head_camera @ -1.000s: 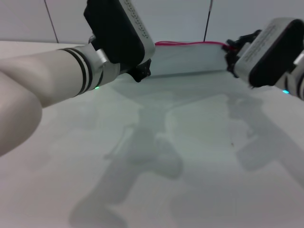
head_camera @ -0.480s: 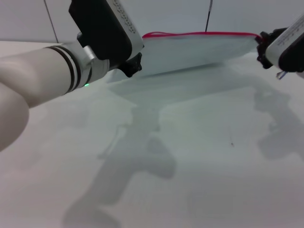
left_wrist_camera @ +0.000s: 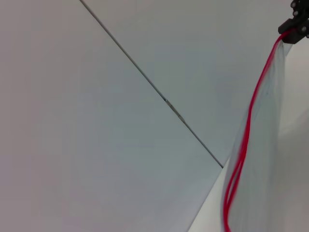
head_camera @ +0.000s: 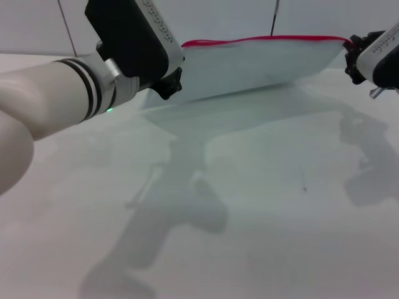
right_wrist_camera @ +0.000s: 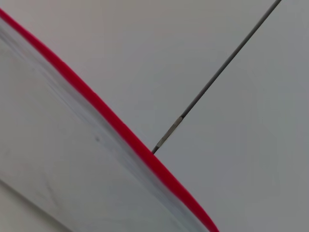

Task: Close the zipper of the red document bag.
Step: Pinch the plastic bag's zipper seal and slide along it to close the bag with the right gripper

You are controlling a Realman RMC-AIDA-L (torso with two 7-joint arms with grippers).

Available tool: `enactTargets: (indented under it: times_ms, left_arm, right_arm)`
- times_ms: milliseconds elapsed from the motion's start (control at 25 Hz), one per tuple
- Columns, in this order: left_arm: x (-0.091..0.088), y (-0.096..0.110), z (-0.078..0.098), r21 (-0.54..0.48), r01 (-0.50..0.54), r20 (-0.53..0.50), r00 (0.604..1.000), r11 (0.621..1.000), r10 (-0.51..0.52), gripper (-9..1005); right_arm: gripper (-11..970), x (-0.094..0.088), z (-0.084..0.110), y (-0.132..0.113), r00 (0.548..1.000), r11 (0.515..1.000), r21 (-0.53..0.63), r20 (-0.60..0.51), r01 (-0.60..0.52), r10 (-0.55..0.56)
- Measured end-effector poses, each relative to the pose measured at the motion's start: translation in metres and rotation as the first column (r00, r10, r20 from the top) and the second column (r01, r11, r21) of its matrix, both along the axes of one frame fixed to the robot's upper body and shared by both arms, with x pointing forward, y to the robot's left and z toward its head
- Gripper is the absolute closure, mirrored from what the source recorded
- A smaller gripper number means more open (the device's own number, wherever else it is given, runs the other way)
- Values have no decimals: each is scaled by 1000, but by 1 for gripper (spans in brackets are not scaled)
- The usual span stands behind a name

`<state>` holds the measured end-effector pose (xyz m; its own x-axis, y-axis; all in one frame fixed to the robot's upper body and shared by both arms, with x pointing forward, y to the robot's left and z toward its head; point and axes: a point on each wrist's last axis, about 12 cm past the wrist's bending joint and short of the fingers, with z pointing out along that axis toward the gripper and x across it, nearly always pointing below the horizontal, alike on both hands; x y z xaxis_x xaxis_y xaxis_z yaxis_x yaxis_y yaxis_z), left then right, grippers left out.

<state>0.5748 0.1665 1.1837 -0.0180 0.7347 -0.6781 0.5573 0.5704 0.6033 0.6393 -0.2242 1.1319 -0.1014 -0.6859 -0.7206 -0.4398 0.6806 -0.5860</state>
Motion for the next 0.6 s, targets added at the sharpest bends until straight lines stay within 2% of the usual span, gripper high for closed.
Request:
enactTargets:
  times_ms: [600]
  left_arm:
    - [1,-1,0,-4,2,9,1000,1000,-2,941]
  right_arm:
    - [794,0,0,-1,1000,1000,-1,5,4,-4]
